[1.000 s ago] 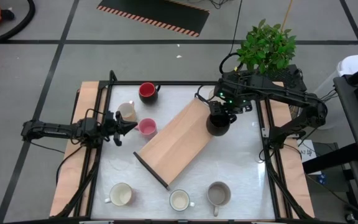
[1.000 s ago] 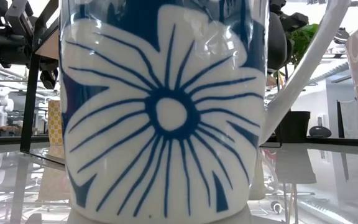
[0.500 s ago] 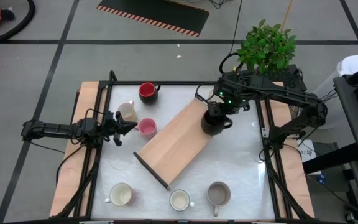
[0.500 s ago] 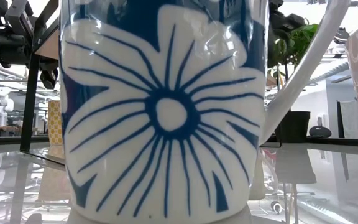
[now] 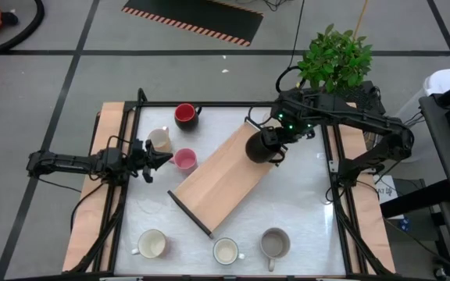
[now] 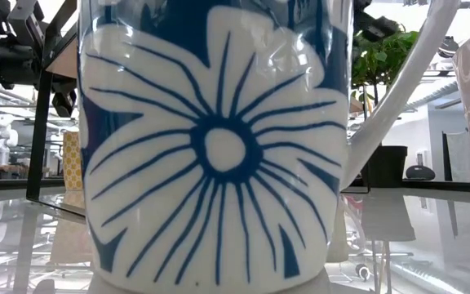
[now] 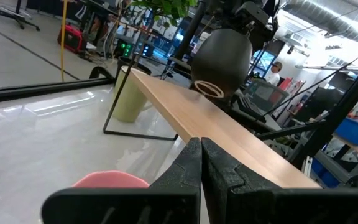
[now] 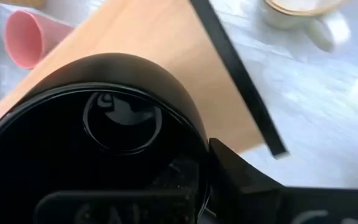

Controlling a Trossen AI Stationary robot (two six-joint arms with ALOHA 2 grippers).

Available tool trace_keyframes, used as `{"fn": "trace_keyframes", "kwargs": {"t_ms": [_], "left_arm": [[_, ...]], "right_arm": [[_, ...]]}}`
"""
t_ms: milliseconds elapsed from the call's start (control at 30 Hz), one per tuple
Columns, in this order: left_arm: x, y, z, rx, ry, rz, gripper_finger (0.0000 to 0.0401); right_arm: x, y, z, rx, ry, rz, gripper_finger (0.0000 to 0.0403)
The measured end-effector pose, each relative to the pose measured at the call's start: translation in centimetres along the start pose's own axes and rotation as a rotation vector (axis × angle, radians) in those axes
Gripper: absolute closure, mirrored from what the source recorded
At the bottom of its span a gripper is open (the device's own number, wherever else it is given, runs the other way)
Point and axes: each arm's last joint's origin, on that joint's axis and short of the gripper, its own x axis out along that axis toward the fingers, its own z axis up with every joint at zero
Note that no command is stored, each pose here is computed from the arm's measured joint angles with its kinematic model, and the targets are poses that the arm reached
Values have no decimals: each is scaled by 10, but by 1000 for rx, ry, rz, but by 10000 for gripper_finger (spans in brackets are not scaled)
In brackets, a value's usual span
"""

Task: Place coffee mugs
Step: Put the right black mug on top of the shelf

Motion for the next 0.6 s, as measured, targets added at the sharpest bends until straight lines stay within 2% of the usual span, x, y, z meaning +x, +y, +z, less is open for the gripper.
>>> {"fn": "trace_keyframes", "kwargs": {"t_ms": [200, 600], "left_arm": [[0, 0, 0, 9, 1, 1, 400], [0, 0, -1, 40, 6, 3, 400]], "right_arm": [[-8, -11, -6, 20, -9, -77, 397], [-9, -12, -7, 5, -44, -108, 389]]}}
